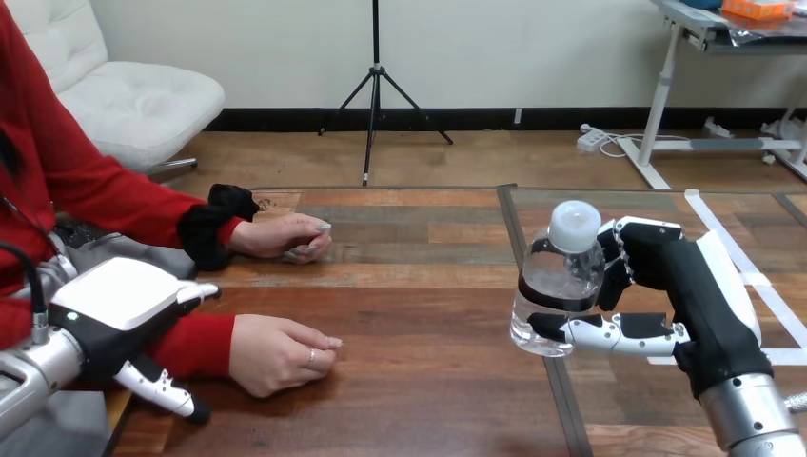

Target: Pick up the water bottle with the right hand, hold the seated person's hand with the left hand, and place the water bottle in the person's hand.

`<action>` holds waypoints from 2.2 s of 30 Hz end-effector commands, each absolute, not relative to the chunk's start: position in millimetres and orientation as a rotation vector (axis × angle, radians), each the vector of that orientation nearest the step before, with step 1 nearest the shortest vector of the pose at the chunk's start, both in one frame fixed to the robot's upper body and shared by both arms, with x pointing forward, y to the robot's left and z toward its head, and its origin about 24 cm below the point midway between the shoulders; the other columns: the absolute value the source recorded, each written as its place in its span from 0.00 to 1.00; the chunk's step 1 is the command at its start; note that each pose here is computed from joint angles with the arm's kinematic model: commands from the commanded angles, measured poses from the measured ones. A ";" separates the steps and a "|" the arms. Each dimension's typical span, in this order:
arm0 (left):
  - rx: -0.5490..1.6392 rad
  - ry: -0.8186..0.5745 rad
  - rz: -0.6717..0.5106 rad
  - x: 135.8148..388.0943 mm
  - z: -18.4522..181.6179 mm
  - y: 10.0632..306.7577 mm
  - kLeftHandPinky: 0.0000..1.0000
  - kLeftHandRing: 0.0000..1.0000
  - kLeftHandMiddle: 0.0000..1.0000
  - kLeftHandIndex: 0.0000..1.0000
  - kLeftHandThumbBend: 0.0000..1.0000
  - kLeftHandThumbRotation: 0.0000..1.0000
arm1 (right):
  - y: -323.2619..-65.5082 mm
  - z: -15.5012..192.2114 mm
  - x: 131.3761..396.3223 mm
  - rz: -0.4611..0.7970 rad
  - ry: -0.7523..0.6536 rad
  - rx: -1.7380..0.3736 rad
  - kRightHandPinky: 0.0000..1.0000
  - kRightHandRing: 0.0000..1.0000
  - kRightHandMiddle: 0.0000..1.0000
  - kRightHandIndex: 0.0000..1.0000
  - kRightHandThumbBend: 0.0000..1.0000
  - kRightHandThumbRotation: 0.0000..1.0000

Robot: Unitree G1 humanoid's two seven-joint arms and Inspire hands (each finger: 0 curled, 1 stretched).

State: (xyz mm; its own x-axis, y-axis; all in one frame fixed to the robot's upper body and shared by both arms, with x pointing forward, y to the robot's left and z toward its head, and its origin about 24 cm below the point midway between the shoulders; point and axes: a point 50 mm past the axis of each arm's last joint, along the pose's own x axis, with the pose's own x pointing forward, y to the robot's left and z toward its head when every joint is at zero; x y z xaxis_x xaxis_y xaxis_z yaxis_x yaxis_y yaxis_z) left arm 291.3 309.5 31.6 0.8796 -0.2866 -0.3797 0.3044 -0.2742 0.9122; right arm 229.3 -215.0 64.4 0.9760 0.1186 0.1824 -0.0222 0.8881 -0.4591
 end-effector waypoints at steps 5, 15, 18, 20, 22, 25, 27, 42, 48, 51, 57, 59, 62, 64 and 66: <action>1.803 -0.041 -0.501 309.7 40.4 298.5 0.89 0.87 0.87 0.90 1.00 0.49 | -209.5 92.7 234.7 0.060 -0.323 -0.477 0.30 0.35 0.42 0.42 0.83 0.00; 1.782 -0.043 -0.466 310.8 37.9 296.5 0.82 0.81 0.83 0.86 1.00 0.45 | -207.6 95.6 235.1 0.061 -0.326 -0.475 0.30 0.35 0.42 0.42 0.83 0.00; 1.762 -0.039 -0.455 311.1 37.5 295.9 0.80 0.80 0.82 0.84 1.00 0.44 | -207.0 96.3 235.3 0.061 -0.327 -0.473 0.29 0.34 0.42 0.42 0.83 0.00; 1.754 -0.034 -0.449 311.5 37.4 295.6 0.78 0.78 0.81 0.83 0.99 0.44 | -206.9 96.6 235.4 0.062 -0.327 -0.473 0.29 0.34 0.42 0.42 0.83 0.00; 1.742 -0.045 -0.434 311.6 37.3 294.7 0.75 0.76 0.79 0.81 0.99 0.43 | -206.3 97.3 235.7 0.062 -0.327 -0.476 0.29 0.34 0.42 0.42 0.83 0.00; 1.729 -0.053 -0.417 312.0 37.2 293.8 0.72 0.74 0.77 0.78 0.98 0.42 | -205.5 98.0 236.0 0.062 -0.325 -0.474 0.29 0.34 0.42 0.41 0.83 0.00; 1.714 -0.056 -0.409 312.3 37.3 293.0 0.70 0.73 0.76 0.77 0.97 0.41 | -204.8 98.3 236.1 0.064 -0.324 -0.471 0.29 0.34 0.42 0.41 0.83 0.00; 1.608 -0.095 -0.361 313.2 39.0 287.2 0.53 0.56 0.60 0.61 0.86 0.33 | -200.5 99.8 238.8 0.074 -0.324 -0.460 0.30 0.34 0.41 0.42 0.82 0.00; 1.593 -0.093 -0.355 313.6 38.5 286.1 0.46 0.49 0.54 0.56 0.82 0.30 | -198.8 100.3 239.6 0.075 -0.328 -0.452 0.30 0.34 0.41 0.42 0.82 0.00; 1.594 -0.097 -0.354 313.7 38.2 285.4 0.45 0.47 0.52 0.55 0.81 0.29 | -198.1 100.5 240.1 0.074 -0.332 -0.455 0.30 0.35 0.41 0.42 0.82 0.00; 1.590 -0.095 -0.359 313.9 37.7 284.3 0.42 0.44 0.50 0.52 0.79 0.28 | -197.0 100.7 241.1 0.073 -0.334 -0.456 0.30 0.35 0.42 0.42 0.82 0.00; 1.583 -0.096 -0.359 313.7 37.7 284.1 0.41 0.44 0.49 0.51 0.78 0.28 | -196.7 100.8 241.3 0.073 -0.335 -0.456 0.30 0.35 0.42 0.42 0.82 0.00; 1.576 -0.098 -0.358 313.4 37.4 283.8 0.40 0.43 0.48 0.50 0.77 0.27 | -196.2 101.1 241.7 0.075 -0.338 -0.455 0.30 0.35 0.42 0.42 0.82 0.00; 1.571 -0.094 -0.362 313.3 37.1 283.6 0.39 0.42 0.48 0.49 0.77 0.26 | -195.9 101.2 242.1 0.078 -0.340 -0.452 0.30 0.35 0.42 0.42 0.82 0.00; 1.569 -0.095 -0.363 313.2 36.9 283.3 0.39 0.42 0.47 0.49 0.76 0.25 | -195.7 101.3 242.5 0.079 -0.342 -0.450 0.30 0.35 0.42 0.42 0.82 0.00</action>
State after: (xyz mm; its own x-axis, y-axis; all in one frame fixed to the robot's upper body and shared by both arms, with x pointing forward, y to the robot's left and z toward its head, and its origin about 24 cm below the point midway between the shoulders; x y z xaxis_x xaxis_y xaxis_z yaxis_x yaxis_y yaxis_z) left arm 300.1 292.3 24.1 0.9260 -0.2769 -0.2567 0.2387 -0.0977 0.9662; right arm 229.8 -204.7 66.3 0.9824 0.1226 0.1411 -0.0453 0.8884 -0.4569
